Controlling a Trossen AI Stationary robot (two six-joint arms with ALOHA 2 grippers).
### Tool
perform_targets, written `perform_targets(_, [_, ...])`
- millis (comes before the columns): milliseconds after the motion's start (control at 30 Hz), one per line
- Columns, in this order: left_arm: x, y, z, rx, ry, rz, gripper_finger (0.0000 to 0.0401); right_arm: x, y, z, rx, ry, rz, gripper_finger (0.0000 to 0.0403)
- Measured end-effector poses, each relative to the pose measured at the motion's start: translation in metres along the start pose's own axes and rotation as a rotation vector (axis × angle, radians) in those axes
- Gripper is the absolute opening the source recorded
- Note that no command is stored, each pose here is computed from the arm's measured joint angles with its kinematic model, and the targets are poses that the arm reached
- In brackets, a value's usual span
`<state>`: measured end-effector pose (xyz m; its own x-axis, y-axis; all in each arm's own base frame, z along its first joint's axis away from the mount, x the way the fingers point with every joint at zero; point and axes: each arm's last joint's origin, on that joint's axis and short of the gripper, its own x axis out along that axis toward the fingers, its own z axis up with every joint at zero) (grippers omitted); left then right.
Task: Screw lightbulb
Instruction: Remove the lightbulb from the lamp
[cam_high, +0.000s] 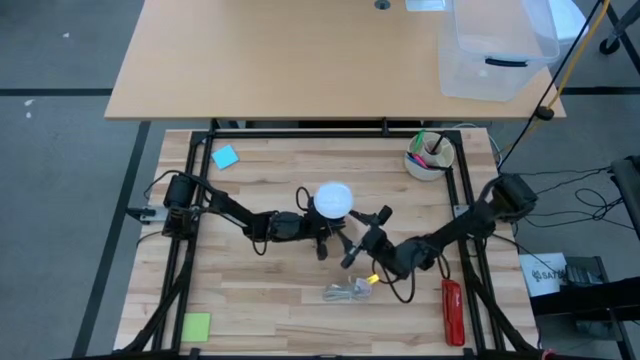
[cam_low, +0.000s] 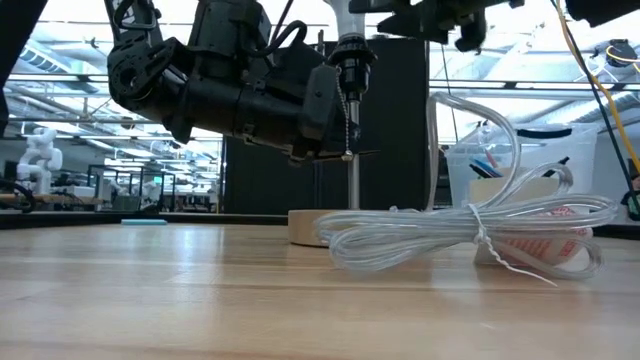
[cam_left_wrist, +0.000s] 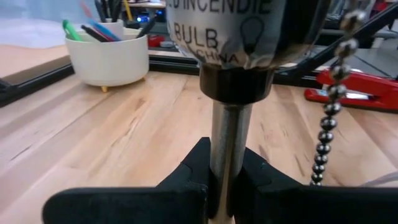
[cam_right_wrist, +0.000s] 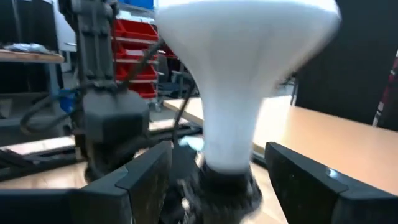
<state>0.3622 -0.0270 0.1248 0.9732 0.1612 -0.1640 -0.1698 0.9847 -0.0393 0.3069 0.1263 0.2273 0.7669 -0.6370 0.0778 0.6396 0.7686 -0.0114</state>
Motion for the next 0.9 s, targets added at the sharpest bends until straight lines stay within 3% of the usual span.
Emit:
perform_targets(100, [0.0, 0.001, 0.0, -0.003, -0.002, 0.018, 0.0028, 0.01, 0.001, 0.007, 0.001, -0.018, 0.026, 0.0251])
perform_targets(400, [0.0, 0.002, 0.0, -0.019, -0.006, 0.048, 0.0028, 0.035, -0.006, 0.007, 0.012, 0.017, -0.05, 0.0251])
perform_targets(700, [0.0, 0.002, 0.0, -0.019, -0.006, 0.05, 0.0028, 0.043, -0.012, 0.002, 0.015, 0.042, -0.085, 0.0251])
perform_targets(900, [0.0, 0.002, 0.0, -0.014, -0.005, 0.048, 0.0028, 0.045, -0.011, 0.003, 0.018, 0.035, -0.014, 0.0213])
